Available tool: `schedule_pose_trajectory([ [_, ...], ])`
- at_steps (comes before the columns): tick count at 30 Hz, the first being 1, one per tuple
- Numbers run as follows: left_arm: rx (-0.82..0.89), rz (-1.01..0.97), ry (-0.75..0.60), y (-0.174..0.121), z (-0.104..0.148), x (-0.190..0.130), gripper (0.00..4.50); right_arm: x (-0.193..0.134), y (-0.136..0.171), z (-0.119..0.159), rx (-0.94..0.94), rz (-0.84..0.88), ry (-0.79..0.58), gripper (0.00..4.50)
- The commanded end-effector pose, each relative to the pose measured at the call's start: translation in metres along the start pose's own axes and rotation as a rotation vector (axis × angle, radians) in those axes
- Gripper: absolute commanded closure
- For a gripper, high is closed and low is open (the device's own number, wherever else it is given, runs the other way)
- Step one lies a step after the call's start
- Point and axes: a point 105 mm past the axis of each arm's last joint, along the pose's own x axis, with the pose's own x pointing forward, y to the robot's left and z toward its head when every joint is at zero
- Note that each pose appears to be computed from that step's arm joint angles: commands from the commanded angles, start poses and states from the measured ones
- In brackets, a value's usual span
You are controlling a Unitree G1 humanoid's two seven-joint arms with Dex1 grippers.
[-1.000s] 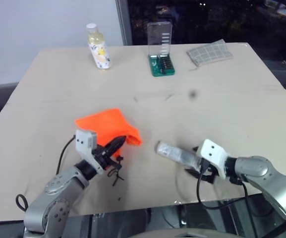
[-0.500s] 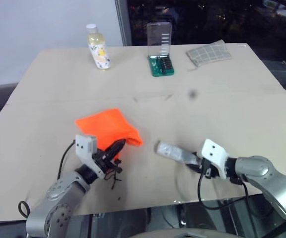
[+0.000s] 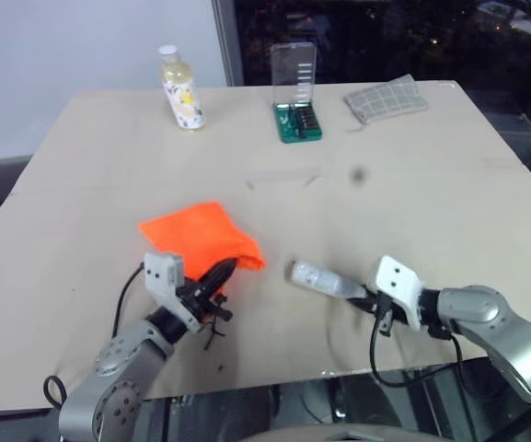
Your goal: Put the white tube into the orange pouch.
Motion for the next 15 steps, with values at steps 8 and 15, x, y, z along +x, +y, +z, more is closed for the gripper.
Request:
schedule_pose_trajectory([
  [8,0.001,-0.054,-0.084,-0.016,0.027,0.013,4.5,0.014,-0.009,0.048,-0.099,0.004,-0.094,4.16],
  [15,0.001,-0.091,-0.077,-0.023,0.035,0.019,4.5,0.039,-0.001,0.076,-0.164,0.075,-0.142,4.16],
])
